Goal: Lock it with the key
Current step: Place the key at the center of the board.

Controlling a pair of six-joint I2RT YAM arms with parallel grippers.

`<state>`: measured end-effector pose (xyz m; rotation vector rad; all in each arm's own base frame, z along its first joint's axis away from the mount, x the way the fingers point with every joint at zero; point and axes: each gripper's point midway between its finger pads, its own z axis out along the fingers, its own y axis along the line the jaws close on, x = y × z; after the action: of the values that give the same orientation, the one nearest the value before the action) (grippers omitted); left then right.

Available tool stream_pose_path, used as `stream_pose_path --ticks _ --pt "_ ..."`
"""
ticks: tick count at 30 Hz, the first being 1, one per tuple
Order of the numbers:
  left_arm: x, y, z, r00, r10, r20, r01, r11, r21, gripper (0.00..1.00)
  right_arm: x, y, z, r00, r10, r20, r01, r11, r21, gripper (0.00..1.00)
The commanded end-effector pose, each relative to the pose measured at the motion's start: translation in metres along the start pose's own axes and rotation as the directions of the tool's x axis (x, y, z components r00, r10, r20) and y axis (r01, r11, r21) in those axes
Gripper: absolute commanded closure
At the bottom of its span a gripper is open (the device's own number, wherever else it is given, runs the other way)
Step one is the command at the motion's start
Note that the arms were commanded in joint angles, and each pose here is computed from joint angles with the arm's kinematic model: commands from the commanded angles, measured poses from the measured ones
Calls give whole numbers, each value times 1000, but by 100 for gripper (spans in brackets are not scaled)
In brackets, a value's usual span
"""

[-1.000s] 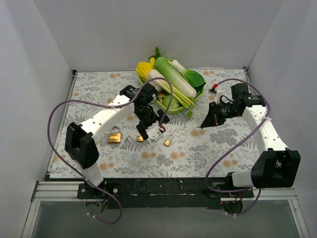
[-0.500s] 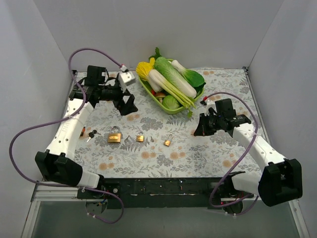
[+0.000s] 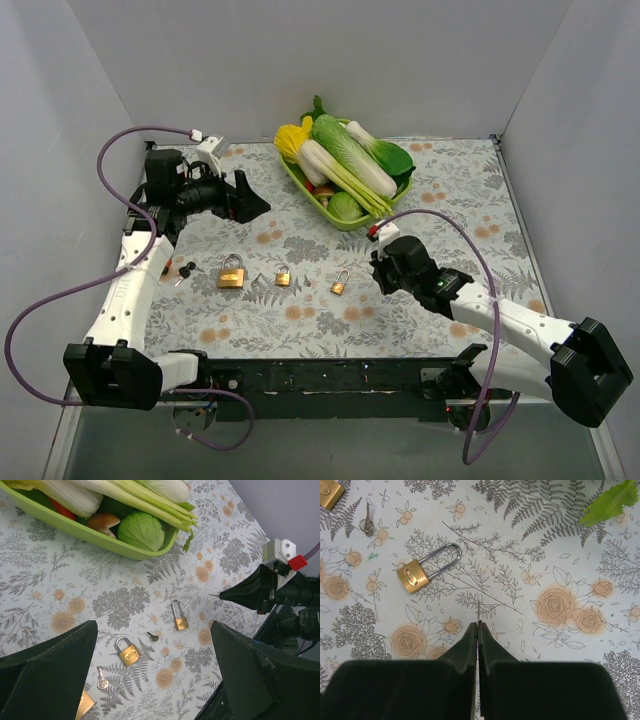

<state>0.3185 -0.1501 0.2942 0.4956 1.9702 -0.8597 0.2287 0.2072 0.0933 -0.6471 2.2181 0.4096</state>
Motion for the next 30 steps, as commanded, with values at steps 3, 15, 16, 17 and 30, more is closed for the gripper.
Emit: stream_pose_path --ticks 3,15,16,17,30 --pt "-8 -13 -8 996 -58 69 56 998 27 2 -36 3 7 958 -212 195 197 976 94 99" --pt "3 -12 -10 992 -76 97 76 997 11 2 -6 8 19 953 -274 127 262 960 103 99" --pt "3 -12 -10 992 -73 100 73 997 10 2 -5 12 21 960 -251 126 242 967 83 99" --pt "3 -13 -11 992 -74 102 73 997 7 2 -5 13 22 962 -242 129 233 969 78 99" --pt "10 -14 -19 994 -54 91 57 998 -25 2 16 23 44 994 -102 49 100 994 48 99"
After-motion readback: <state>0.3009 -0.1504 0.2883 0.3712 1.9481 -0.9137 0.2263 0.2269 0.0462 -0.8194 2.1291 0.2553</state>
